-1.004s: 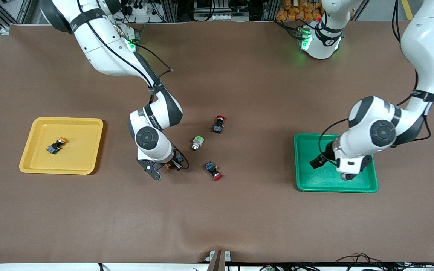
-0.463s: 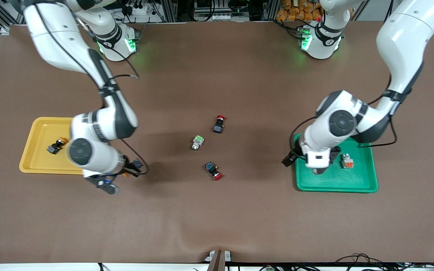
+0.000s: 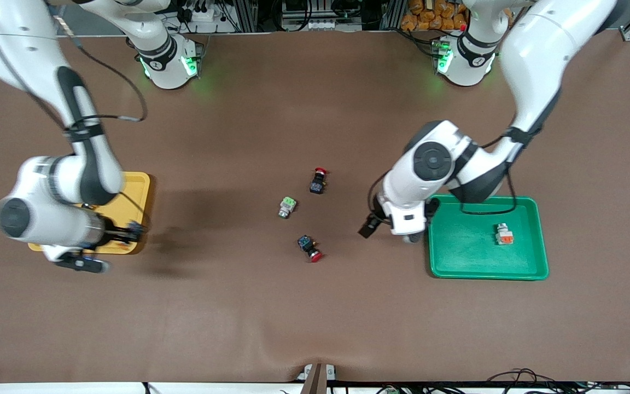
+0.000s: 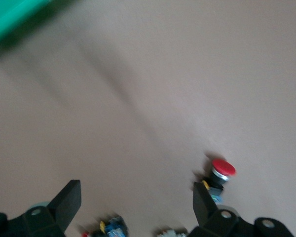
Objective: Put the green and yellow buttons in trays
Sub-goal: 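Place the second yellow button in the yellow tray with the right gripper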
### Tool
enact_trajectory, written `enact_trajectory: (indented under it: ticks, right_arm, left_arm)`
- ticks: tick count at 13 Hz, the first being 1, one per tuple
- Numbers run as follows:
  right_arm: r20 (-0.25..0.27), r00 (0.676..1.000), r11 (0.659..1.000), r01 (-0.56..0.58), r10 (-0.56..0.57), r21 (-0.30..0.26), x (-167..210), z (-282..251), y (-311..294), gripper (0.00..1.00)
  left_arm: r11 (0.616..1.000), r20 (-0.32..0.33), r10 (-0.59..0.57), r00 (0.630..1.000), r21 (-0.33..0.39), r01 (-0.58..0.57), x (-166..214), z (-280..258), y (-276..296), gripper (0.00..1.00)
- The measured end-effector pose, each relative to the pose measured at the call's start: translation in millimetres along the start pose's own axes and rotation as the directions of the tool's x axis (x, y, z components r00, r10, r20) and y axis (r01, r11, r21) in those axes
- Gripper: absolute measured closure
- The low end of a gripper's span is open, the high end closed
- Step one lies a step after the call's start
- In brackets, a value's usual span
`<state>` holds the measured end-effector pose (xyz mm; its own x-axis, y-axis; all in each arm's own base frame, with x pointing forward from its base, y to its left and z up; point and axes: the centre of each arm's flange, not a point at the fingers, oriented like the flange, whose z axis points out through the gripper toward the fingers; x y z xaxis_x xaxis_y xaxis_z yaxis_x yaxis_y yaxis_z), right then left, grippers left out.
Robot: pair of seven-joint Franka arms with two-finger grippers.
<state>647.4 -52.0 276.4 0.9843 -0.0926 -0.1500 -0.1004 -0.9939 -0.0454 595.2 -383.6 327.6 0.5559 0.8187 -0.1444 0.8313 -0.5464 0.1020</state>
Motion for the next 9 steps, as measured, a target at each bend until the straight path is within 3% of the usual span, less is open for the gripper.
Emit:
enact_trajectory:
  ticks: [1, 2, 6, 7, 9]
  right_arm:
    - [0.006, 0.999, 0.999, 0.051, -0.051, 0.009, -3.4, 2.1, 34.9, 0.56]
    - [0.009, 0.996, 0.996, 0.091, -0.091, 0.018, -6.6, 4.4, 61.1, 0.5]
    - [0.01, 0.986, 0.986, 0.164, -0.164, 0.029, -6.3, 6.0, 46.0, 0.05]
    - [0.013, 0.984, 0.984, 0.176, -0.177, 0.03, -6.2, 6.2, 37.7, 0.0]
    - [0.019, 0.98, 0.98, 0.197, -0.198, 0.029, -7.6, 3.0, 23.8, 0.0]
  left_arm:
    - [1.0, 0.004, -0.02, 1.0, -0.01, 0.02, -11.7, 0.4, 10.8, 0.0]
    - [0.999, 0.005, -0.037, 0.999, -0.022, 0.037, -22.3, 0.2, 20.9, 0.0]
    - [0.995, 0.034, -0.075, 0.997, -0.07, 0.077, -63.6, 3.2, 47.1, 0.0]
    - [0.992, 0.045, -0.091, 0.995, -0.086, 0.095, -73.1, 6.6, 51.2, 0.0]
    - [0.986, 0.07, -0.114, 0.991, -0.113, 0.121, -90.1, 17.8, 55.8, 0.0]
